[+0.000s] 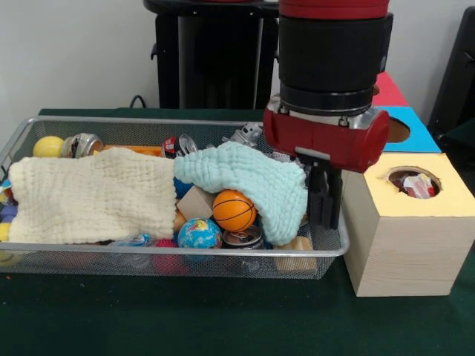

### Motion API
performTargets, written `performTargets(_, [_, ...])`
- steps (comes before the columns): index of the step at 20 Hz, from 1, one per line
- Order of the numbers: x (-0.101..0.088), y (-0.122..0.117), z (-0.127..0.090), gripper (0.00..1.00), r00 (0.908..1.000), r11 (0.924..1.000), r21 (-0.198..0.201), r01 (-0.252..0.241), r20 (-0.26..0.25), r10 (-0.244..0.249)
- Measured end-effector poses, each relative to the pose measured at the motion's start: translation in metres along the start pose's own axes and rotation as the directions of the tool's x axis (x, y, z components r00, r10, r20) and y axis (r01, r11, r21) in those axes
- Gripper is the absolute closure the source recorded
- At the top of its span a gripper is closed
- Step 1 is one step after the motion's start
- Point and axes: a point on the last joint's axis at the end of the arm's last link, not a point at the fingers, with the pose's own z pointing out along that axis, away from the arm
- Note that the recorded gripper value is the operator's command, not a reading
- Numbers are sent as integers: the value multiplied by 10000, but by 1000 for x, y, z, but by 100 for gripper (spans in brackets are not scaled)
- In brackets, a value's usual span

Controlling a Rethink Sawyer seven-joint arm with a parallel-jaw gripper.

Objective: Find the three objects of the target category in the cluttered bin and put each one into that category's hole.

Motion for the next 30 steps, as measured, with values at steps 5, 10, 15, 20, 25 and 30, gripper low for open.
performTargets(5, [5,-6,11,100,9999,9997,201,165,-34,-164])
performTargets(10, [12,-11,13,100,9996,9993,300,220,-170,-215])
performTargets(15, [23,-22,3,100,9990,9986,463,268,-357,-251])
performTargets(20, [38,-30,-13,100,9980,9974,616,385,-519,-353])
performTargets(25, [49,-35,-23,100,9972,9964,714,467,-623,-422])
performTargets(30, [42,-46,-28,0,9979,9974,654,305,-588,-267])
